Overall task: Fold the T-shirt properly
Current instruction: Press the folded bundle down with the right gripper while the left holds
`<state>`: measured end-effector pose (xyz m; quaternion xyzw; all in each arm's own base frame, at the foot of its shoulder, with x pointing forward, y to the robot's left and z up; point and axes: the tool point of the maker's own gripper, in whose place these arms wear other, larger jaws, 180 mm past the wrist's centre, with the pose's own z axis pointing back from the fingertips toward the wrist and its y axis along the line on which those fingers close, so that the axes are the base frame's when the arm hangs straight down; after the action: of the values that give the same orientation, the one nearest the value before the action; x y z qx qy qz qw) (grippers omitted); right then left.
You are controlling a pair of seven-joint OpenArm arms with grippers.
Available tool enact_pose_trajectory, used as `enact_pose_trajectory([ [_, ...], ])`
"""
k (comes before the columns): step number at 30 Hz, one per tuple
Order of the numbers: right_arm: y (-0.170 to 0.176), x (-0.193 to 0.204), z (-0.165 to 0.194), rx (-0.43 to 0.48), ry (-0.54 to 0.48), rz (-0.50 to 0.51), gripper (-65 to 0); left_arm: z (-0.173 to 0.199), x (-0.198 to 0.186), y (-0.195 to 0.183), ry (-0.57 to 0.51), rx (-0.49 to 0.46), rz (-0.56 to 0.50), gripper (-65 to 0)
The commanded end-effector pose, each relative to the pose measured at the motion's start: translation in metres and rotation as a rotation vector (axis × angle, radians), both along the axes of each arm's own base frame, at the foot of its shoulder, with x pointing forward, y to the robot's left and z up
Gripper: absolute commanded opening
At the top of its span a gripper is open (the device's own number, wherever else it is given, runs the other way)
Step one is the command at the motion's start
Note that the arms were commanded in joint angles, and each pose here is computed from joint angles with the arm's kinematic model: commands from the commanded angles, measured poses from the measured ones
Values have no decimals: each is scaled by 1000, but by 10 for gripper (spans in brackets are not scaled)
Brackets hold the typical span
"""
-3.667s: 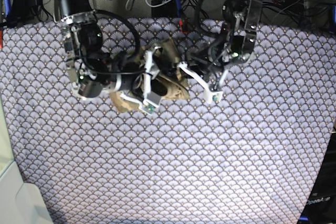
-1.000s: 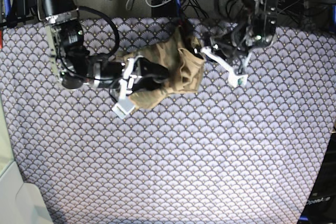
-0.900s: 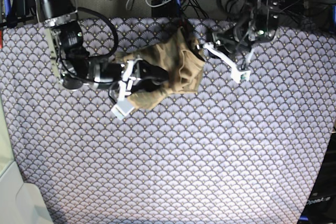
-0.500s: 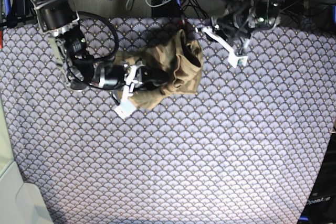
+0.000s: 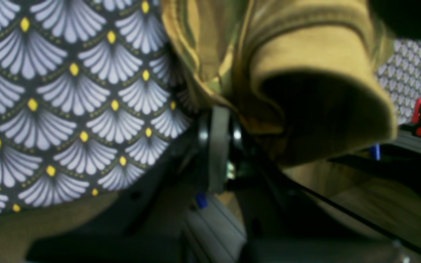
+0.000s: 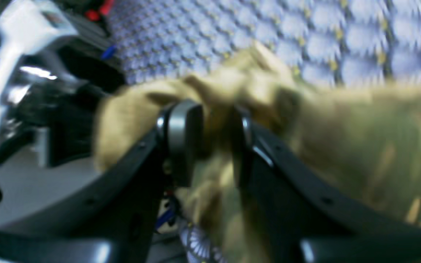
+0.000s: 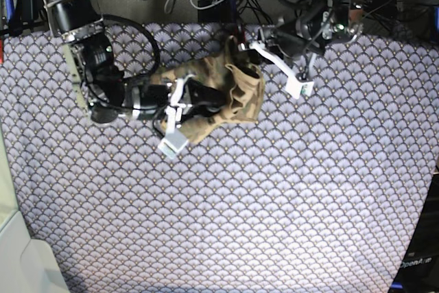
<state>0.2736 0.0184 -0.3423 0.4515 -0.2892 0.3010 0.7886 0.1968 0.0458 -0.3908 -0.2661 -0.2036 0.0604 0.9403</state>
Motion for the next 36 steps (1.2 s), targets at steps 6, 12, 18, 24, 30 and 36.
enact_pose_trajectory([
  [6,15,-13,14,70,-21,19,-496,-2,-2,9,-1,21,-5,-647],
  [12,14,-25,4,66,16,20,-496,-9,-11,27,20,75,-22,-647],
  [18,16,-13,-11,79,72,-21,-496,-11,-11,55,29,101,58,-647],
  [24,34,-3,-27,15,67,-11,-495,-15,-19,64,51,118,76,-647],
  [30,55,7,-10,57,34,4,-495,-16,-23,58,62,103,70,-647],
  [36,49,8,0,8,-12,43,-495,-16,-26,34,65,58,38,-647],
])
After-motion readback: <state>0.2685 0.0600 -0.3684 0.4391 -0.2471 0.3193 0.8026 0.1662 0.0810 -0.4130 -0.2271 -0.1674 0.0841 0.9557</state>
